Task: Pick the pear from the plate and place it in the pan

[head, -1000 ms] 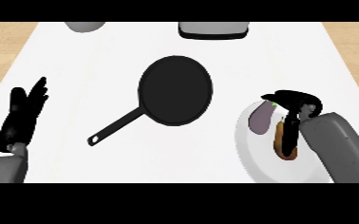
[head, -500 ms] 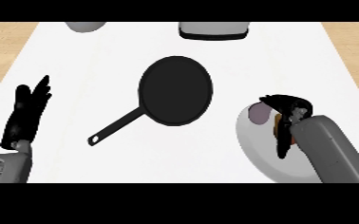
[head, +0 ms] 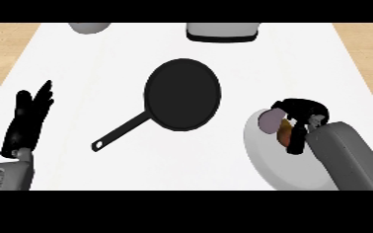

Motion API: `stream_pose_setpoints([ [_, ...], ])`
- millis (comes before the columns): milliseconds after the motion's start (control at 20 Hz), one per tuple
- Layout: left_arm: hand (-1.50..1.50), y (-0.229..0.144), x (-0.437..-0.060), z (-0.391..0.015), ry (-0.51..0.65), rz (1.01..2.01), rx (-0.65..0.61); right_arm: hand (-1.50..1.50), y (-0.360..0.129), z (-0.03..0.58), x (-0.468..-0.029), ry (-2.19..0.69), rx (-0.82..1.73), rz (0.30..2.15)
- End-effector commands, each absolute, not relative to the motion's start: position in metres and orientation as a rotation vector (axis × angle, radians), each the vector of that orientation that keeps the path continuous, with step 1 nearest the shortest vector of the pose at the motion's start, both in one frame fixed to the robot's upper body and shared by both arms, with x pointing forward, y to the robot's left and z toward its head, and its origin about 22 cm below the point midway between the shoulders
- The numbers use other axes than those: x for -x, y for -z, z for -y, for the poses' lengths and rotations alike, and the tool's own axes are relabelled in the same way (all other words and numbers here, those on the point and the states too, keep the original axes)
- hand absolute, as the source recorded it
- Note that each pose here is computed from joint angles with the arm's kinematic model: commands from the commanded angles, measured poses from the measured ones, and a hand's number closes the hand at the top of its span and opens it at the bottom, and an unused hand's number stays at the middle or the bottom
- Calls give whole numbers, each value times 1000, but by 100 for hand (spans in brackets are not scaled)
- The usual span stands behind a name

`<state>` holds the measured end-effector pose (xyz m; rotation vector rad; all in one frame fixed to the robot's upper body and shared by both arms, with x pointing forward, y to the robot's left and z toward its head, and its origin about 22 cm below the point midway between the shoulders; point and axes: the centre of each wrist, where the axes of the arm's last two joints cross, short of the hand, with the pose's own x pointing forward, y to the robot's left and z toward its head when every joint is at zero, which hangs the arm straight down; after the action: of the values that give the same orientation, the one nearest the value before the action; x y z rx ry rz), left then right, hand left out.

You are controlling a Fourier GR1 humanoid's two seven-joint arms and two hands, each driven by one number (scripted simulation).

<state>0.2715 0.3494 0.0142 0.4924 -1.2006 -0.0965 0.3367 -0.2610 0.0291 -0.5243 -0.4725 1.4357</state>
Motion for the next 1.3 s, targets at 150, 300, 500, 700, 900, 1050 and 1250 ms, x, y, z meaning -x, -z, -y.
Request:
stream_pose_setpoints([
  [150, 0, -23, -262, -354, 115, 1216, -486, 150, -29, 266, -325, -1450, 534, 483],
  [300, 0, -13, -258, -361, 61, 1171, -526, 150, -14, 233, -286, -1222, 747, 567],
  [500, 0, -8, -251, -372, 22, 1141, -551, 150, -13, 202, -248, -996, 899, 695],
  [700, 0, -13, -252, -370, 50, 1161, -553, 150, -19, 161, -194, -830, 975, 776],
  [900, 0, -13, -263, -357, 65, 1169, -528, 150, -53, 139, -172, -760, 1163, 1074],
  [1050, 0, -5, -255, -362, 61, 1175, -518, 150, -91, 133, -158, -647, 1231, 1281],
  [1250, 0, -7, -267, -353, 79, 1191, -507, 150, -95, 109, -137, -614, 1276, 1326],
])
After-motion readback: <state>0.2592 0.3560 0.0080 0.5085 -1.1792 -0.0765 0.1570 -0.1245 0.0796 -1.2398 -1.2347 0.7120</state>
